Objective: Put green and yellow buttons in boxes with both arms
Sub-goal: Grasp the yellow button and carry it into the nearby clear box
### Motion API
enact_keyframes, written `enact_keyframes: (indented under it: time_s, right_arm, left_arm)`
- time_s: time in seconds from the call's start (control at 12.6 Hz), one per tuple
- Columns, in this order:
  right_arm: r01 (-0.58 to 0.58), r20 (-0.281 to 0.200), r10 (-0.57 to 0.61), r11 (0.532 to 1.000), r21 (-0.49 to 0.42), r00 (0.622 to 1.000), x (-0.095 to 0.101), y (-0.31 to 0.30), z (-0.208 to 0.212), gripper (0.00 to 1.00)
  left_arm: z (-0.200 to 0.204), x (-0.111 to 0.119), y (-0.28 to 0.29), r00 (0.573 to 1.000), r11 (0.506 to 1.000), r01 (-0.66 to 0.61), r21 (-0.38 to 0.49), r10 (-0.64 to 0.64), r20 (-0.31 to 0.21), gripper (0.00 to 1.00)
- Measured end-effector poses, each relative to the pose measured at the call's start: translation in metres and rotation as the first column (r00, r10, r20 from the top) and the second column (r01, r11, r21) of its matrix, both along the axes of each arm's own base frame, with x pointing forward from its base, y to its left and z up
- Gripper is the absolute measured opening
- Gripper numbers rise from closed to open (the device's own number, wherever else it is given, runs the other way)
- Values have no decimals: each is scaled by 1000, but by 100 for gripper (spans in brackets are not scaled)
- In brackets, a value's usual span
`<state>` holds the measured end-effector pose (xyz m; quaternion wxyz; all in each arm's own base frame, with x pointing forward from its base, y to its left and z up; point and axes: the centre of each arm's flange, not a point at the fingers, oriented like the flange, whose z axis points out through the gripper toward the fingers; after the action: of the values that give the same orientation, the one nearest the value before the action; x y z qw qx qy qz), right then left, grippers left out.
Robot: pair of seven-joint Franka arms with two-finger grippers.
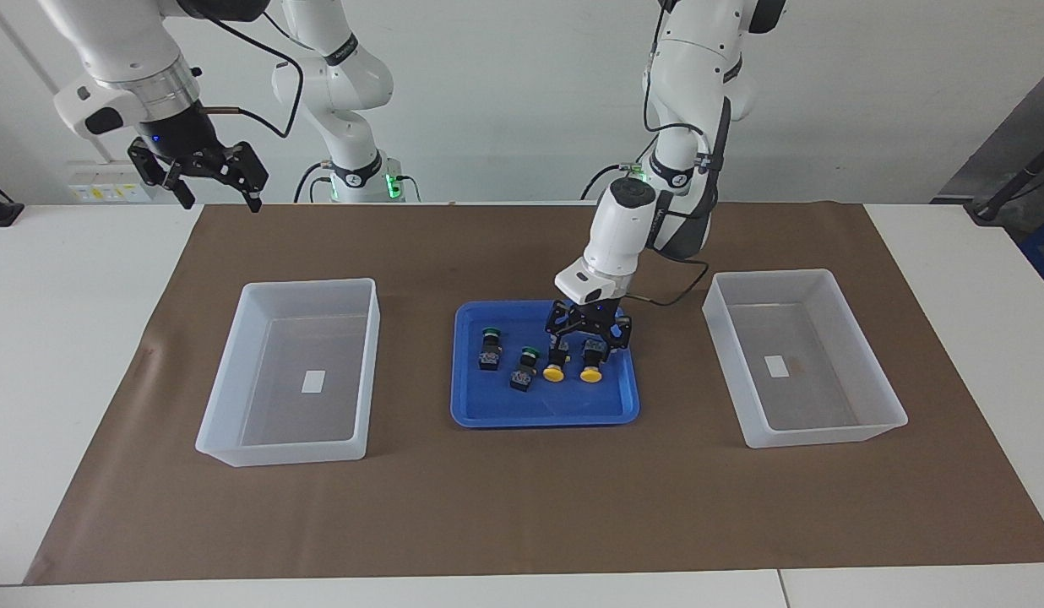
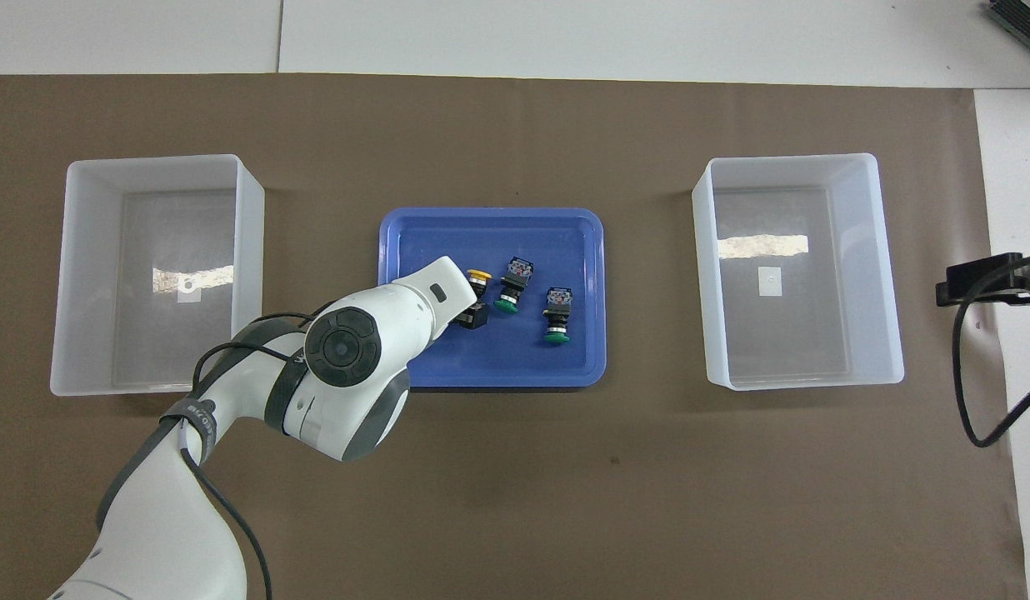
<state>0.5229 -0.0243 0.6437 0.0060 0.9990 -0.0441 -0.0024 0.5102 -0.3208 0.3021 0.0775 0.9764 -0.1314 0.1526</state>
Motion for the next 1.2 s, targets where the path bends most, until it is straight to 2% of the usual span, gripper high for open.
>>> enact_keyframes:
  time_s: [0.48, 0.88, 1.12, 1.2]
  right_arm:
    - [0, 0, 0, 1000, 0, 1000, 0, 0, 0, 100]
    - [0, 0, 0, 1000, 0, 1000, 0, 0, 0, 100]
    - [0, 0, 0, 1000, 0, 1000, 0, 0, 0, 100]
    - [0, 0, 0, 1000, 0, 1000, 0, 0, 0, 100]
  left_arm:
    - [0, 3, 3, 1000, 1000, -9, 0, 9, 1, 100]
    - [6, 23, 26, 998, 998, -59, -4, 60, 17, 100]
    - [5, 24, 27, 998, 998, -65, -5, 65, 14, 100]
    - [3, 24, 26, 997, 997, -71, -6, 71, 10, 89]
